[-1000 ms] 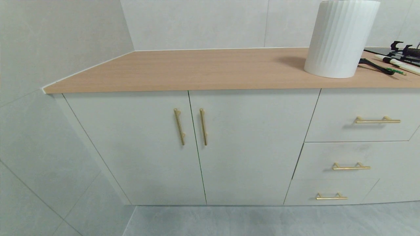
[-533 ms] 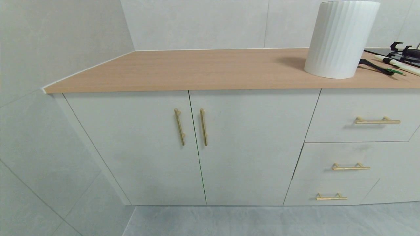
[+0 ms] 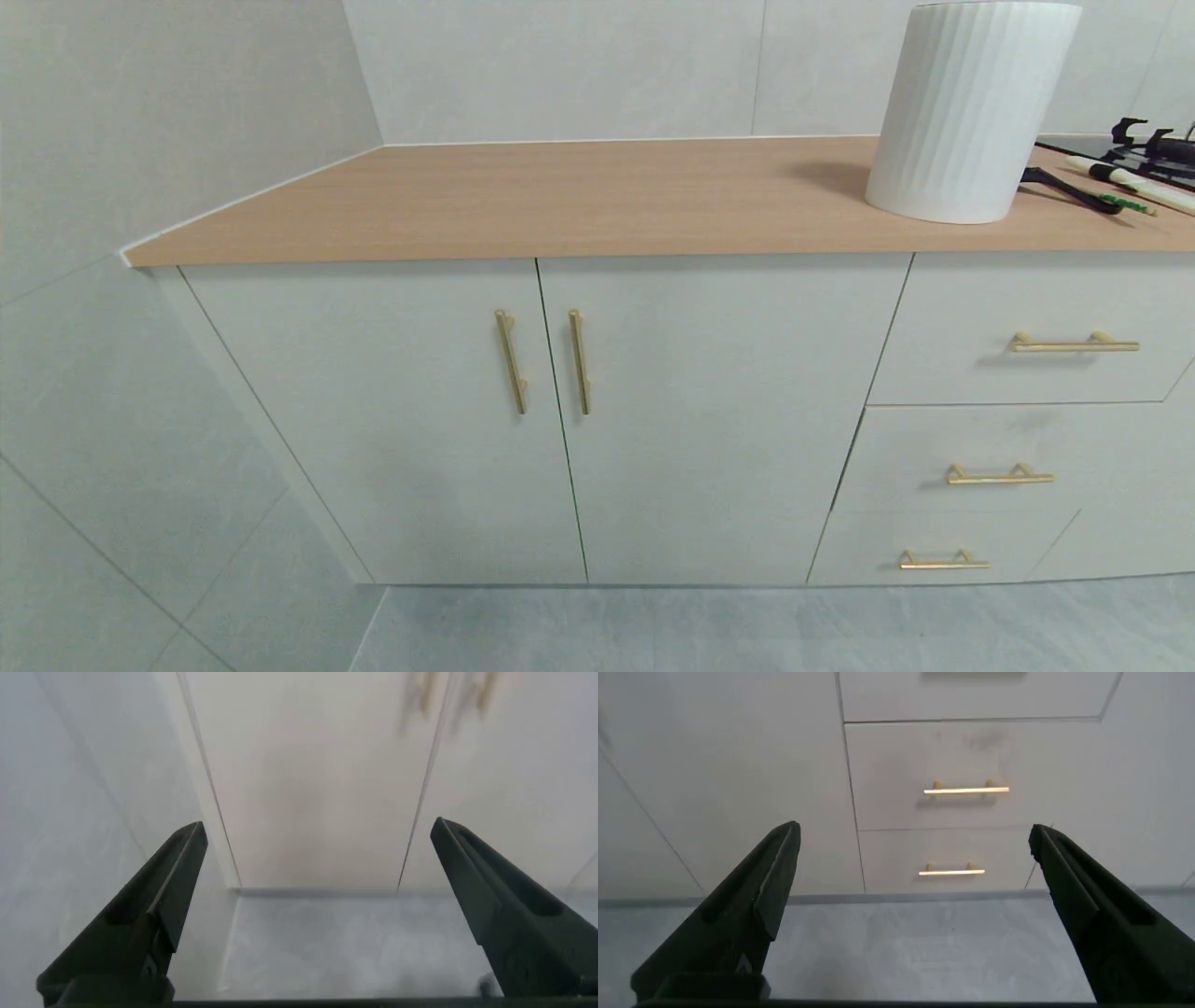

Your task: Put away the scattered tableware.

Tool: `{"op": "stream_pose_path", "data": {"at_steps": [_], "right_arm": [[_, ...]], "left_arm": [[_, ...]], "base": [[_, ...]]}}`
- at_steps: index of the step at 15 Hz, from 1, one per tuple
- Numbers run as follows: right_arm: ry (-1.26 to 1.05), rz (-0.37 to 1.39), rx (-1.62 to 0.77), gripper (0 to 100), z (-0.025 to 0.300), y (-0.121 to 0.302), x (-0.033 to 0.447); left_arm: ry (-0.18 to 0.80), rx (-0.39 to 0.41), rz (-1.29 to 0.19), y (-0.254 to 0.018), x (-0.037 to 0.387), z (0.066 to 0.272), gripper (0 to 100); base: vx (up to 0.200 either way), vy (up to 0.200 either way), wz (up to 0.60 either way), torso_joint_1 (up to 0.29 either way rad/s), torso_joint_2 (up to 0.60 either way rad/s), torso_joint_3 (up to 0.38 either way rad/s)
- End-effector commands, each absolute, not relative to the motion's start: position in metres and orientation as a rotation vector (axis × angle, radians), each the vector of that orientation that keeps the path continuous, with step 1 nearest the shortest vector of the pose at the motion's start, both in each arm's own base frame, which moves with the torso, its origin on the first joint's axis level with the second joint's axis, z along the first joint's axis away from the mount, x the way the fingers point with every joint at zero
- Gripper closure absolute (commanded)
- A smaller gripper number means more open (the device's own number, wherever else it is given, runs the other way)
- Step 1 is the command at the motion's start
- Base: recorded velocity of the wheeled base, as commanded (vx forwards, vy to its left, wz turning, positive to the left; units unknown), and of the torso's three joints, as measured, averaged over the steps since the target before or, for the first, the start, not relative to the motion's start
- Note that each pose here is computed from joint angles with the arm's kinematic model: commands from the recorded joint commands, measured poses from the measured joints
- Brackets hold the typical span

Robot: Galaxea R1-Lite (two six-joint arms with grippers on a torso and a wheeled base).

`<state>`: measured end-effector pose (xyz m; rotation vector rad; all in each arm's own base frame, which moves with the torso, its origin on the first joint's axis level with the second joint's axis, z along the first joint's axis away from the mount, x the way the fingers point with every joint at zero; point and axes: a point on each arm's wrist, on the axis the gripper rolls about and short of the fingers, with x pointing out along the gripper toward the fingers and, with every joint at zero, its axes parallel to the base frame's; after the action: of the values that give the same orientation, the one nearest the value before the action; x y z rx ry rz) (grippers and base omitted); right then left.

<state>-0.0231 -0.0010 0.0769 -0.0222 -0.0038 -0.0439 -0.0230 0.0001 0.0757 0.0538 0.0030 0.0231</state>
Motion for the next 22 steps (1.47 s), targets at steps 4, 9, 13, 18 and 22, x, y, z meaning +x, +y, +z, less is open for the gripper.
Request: {"op": "stream_pose_path", "data": {"at_steps": [4,9,13,18,22], "right_arm": [[0.0,-0.044,-0.014,0,0.0757,-0.001,-0.0229],[0.0,-0.044,-0.008,0,0.0757,-0.001,-0.0229],[0.0,-0.043,-0.008,0,0.0757,-0.001,-0.0229],[0.0,-0.043,-0.008,0,0.0757,-0.001,-0.0229],[0.002,-0.043,-0.008,0,0.0756,-0.001,-0.0229]], "left_arm": [[0.002,0.006,0.023,0.0001,-0.0228,0.0753,0],[0.0,-0.005,0.025,0.0001,-0.0228,0.0755,0],[0.001,-0.003,0.023,0.0001,-0.0228,0.0753,0],[0.0,-0.002,0.025,0.0001,-0.0228,0.0755,0],[0.002,-0.002,0.025,0.0001,-0.0228,0.0753,0]], "base": [[0.0,0.0,0.0,0.0,0.0,0.0],[0.0,0.0,0.0,0.0,0.0,0.0],[0.0,0.0,0.0,0.0,0.0,0.0],[0.0,-0.12,0.0,-0.001,0.0,0.002],[0.0,-0.2,0.0,0.008,0.0,0.005]]}}
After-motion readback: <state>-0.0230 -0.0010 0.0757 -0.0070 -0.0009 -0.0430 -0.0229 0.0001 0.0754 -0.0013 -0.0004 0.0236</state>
